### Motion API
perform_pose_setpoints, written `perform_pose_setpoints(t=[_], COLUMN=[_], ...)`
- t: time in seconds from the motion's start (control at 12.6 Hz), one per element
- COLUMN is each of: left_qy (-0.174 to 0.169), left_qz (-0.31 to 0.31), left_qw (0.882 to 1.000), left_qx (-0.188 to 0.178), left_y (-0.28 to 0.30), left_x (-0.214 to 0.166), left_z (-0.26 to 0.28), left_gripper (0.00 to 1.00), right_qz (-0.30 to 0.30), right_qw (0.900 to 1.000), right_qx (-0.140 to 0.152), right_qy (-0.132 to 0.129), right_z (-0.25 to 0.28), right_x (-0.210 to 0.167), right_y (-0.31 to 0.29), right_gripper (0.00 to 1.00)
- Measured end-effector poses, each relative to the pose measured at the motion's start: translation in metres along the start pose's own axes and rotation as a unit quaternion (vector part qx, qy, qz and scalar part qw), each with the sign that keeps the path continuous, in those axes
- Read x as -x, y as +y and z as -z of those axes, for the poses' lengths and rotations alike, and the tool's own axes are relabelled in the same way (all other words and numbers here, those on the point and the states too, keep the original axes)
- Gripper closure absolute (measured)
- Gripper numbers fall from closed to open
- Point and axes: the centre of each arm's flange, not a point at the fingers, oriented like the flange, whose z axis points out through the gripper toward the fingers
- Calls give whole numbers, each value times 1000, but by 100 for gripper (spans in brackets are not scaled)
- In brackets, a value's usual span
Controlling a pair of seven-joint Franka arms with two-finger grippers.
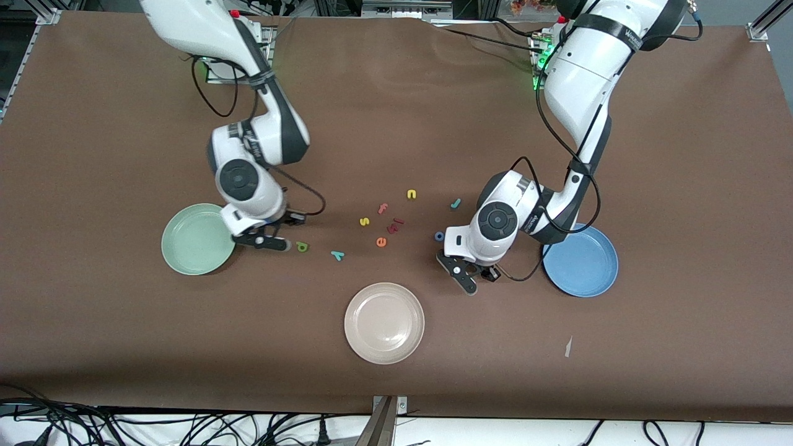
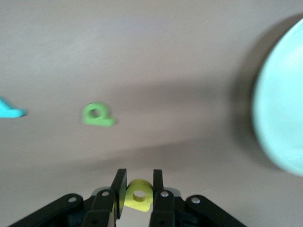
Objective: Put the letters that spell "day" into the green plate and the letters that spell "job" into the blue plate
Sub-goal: 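Drop the yellow d on the green plate while the left drops pink p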
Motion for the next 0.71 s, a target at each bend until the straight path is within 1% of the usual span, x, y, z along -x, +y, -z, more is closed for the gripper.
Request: perform_pose_setpoints(t=[0.16, 0.4, 0.56, 0.71], left_qy=[-11, -48, -66, -84], left_qz=[1, -4, -16, -27], left_qw=[1000, 999, 998, 996], left_qx=[0, 9, 17, 31], left_y=[-9, -36, -71, -112], left_x=[6, 25, 49, 81], left_z=[7, 31, 45, 43], left_gripper=[73, 73, 73, 73], right_qz=[31, 67, 91, 109], right_qw=[999, 997, 995, 993], right_qx=[-13, -9, -5, -3], right_qy=[-11, -29, -40, -44], right_z=[10, 19, 19, 20], right_x=[-18, -30, -35, -42], right_y=[47, 100, 129, 166], right_gripper=[74, 74, 74, 74])
